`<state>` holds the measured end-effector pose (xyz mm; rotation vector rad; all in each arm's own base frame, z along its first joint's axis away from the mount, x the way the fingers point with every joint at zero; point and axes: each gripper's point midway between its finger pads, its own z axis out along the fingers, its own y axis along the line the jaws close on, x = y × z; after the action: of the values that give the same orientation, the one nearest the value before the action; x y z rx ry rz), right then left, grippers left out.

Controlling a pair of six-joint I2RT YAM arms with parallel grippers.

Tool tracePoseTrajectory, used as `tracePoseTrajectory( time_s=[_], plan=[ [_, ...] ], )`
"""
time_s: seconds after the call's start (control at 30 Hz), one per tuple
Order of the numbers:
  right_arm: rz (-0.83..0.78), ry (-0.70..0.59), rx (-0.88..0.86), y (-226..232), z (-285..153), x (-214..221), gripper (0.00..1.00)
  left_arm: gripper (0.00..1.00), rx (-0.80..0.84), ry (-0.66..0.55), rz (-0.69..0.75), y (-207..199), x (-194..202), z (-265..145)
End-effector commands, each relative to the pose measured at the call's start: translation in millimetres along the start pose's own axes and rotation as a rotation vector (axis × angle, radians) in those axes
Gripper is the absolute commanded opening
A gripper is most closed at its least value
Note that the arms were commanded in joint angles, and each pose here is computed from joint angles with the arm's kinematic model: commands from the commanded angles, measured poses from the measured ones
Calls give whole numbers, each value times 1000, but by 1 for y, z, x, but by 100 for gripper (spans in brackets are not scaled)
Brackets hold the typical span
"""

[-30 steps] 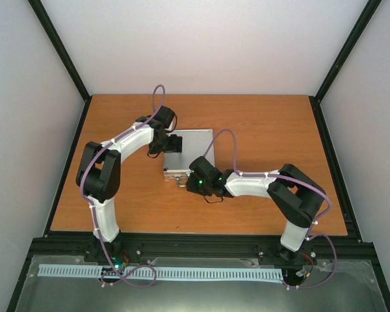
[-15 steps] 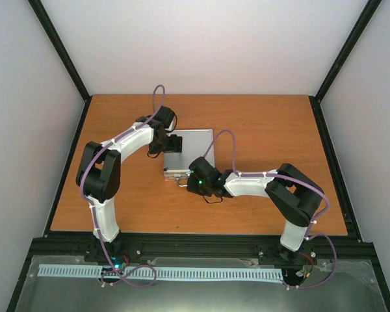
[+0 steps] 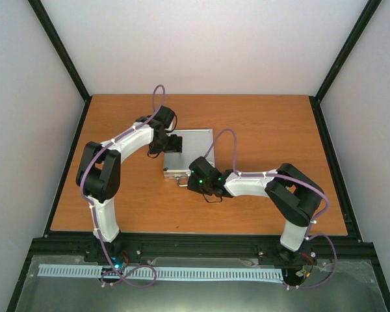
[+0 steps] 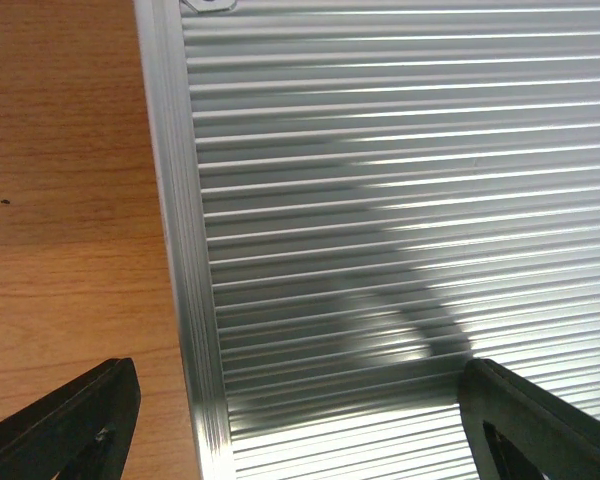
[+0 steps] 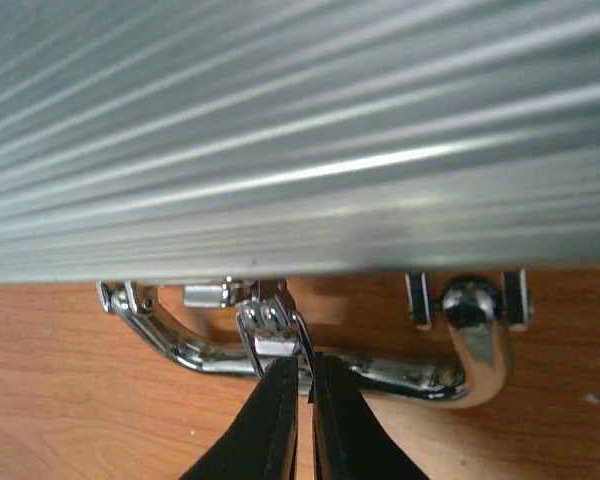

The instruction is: Pack up texas hold em set

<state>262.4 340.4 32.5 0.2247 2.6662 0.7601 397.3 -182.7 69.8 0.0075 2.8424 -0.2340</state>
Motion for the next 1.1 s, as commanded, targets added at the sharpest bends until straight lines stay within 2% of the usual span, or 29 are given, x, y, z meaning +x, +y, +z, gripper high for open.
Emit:
tracePoseTrajectory(
  time_s=[0.0,0.6,0.87,0.97,1.07],
  plan=[
    [25,-120,-28,9,-11,-25,6,90,-89,130,8,23,34,28],
    [14,-120,-59,22,-15,-37,4,90,-86,137,9,23,34,31],
    [-60,-37,-50,21,-17,-21,40,90,-84,143,9,22,34,32],
    [-81,-12,-45,20,-12,-16,49,90,-85,142,10,22,34,32],
    [-100,-7,-39,20,-9,-16,52,90,-86,142,9,22,34,32]
  ],
)
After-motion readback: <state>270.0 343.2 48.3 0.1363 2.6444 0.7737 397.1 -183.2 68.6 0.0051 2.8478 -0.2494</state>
